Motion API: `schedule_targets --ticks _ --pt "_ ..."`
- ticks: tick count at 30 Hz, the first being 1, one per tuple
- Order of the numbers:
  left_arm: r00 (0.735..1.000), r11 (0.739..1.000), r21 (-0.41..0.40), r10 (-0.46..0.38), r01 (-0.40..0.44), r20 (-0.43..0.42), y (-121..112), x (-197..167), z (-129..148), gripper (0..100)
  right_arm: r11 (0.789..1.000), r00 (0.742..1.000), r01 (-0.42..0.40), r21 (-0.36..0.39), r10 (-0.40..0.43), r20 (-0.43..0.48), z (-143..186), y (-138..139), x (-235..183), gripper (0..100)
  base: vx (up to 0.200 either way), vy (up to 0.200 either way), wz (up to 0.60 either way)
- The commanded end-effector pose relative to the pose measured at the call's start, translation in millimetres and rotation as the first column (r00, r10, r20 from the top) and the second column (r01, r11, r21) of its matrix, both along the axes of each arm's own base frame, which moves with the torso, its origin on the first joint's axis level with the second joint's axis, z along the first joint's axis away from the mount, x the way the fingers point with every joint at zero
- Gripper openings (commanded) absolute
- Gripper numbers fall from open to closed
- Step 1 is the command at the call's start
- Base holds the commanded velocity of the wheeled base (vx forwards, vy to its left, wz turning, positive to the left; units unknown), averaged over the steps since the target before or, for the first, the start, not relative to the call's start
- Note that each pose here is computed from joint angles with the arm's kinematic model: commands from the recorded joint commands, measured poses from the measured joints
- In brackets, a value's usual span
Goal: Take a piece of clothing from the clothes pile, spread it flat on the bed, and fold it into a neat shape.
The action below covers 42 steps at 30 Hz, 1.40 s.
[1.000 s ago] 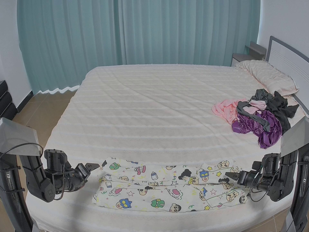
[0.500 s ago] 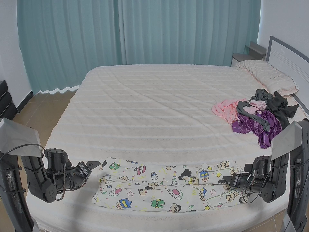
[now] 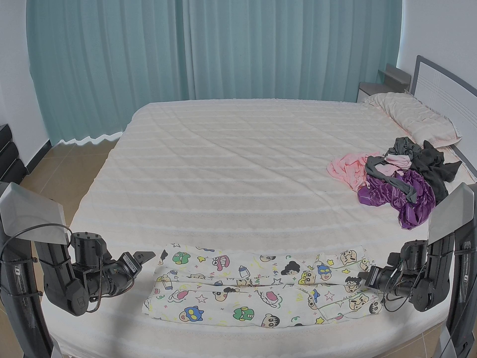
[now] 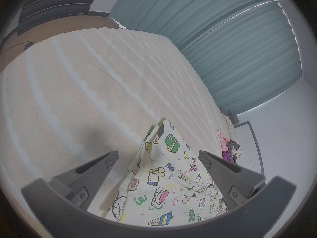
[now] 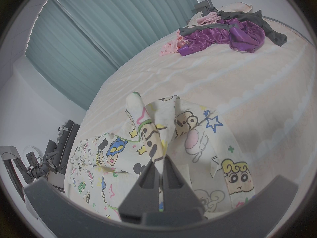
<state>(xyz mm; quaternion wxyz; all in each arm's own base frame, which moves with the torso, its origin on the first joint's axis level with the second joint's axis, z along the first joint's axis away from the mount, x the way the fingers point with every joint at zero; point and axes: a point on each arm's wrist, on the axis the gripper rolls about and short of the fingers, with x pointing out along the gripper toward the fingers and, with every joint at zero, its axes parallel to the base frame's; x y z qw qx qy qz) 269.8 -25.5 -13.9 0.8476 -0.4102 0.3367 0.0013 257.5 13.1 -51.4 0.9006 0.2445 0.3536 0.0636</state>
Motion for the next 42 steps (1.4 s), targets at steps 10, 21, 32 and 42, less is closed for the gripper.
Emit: schedule_targets --ticks 10,21,32,42 --pt "1.000 1.000 0.000 -0.001 0.001 -0.007 -0.1 -0.2 -1.8 100 0.999 0.998 0.045 -0.029 -0.044 0.041 8.1 -4.1 1.4 100 0.000 0.000 0.00" --pt "1.000 1.000 0.003 0.003 -0.003 -0.006 0.0 -0.2 -1.8 100 0.998 0.964 0.044 0.045 -0.054 0.259 74.7 17.3 -0.9 100 0.000 0.000 0.00" --pt "1.000 1.000 -0.001 -0.003 0.003 -0.019 0.2 -4.3 -2.2 100 0.991 0.979 -0.112 0.079 0.096 0.181 39.3 75.0 11.8 100 0.000 0.000 0.00" --pt "0.999 0.999 0.026 -0.026 0.027 -0.019 -0.2 -4.9 -4.1 100 0.996 0.990 0.035 0.076 -0.045 0.130 -7.5 48.8 47.8 100 0.000 0.000 0.00"
